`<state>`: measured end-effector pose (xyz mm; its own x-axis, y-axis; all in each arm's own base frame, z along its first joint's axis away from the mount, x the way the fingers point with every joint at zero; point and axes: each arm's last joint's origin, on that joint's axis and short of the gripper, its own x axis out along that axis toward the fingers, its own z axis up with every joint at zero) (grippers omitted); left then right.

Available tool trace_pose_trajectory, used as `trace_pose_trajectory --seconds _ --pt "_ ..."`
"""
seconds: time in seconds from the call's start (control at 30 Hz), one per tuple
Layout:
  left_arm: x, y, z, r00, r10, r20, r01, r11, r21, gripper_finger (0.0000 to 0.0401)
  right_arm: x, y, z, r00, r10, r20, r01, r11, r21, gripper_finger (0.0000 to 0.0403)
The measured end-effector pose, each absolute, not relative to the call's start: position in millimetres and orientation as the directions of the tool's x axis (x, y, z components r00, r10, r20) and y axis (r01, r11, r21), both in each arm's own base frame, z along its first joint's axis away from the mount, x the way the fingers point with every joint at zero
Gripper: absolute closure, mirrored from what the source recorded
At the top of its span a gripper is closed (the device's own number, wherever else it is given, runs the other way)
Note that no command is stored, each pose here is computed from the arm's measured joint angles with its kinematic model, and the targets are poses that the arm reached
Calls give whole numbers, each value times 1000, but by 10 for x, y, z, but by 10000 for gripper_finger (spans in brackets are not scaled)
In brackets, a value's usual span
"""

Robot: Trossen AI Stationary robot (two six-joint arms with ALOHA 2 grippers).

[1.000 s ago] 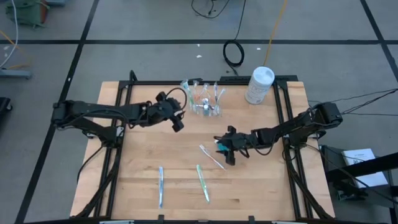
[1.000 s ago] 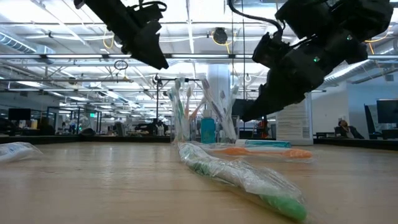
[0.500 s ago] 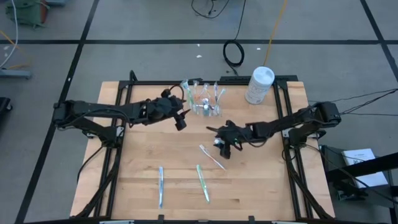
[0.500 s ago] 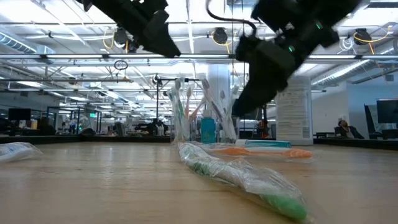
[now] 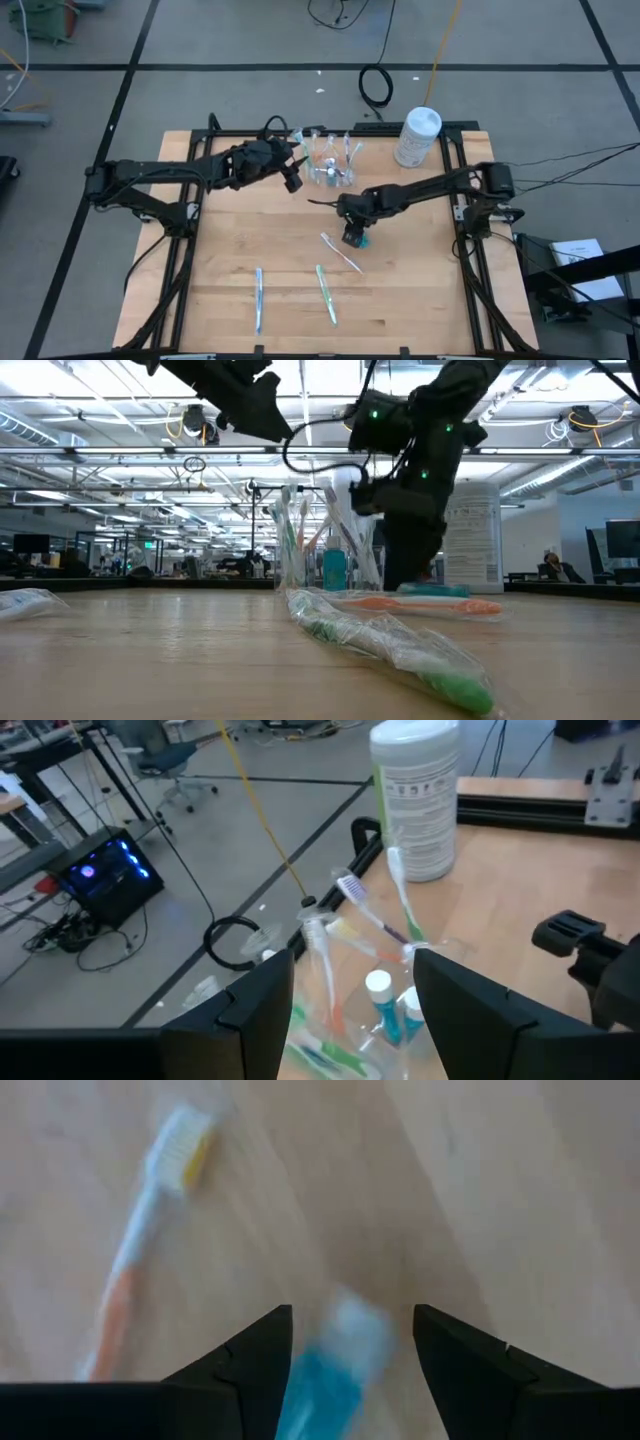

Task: Pick & Place toothbrushing station
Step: Put the blue mouthwash into the transparent organizer

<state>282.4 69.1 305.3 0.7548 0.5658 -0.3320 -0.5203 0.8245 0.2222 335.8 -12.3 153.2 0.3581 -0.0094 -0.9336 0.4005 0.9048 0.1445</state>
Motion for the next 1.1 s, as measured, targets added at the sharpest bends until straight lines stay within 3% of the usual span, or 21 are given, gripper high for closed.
trace_pose_trajectory --seconds 0.33,0.53,0.67,0.8,1.1 --pt "2832 689 3057 780 530 -332 -459 846 271 187 3350 -165 1425 306 9 -952 424 894 144 202" --pt "2832 689 3058 780 530 -332 -470 847 247 187 3255 -230 1701 338 5 -941 469 866 173 202" --pt "2832 689 3059 780 530 -332 -475 847 237 187 3077 -305 1959 334 -21 -943 594 781 193 202" --pt "2832 688 3058 780 530 -332 -483 848 218 187 2925 -343 2057 341 -116 -933 768 607 205 202" --pt "2823 679 3028 775 516 -364 -478 856 197 187 2723 -217 1653 354 -96 -930 859 427 283 202"
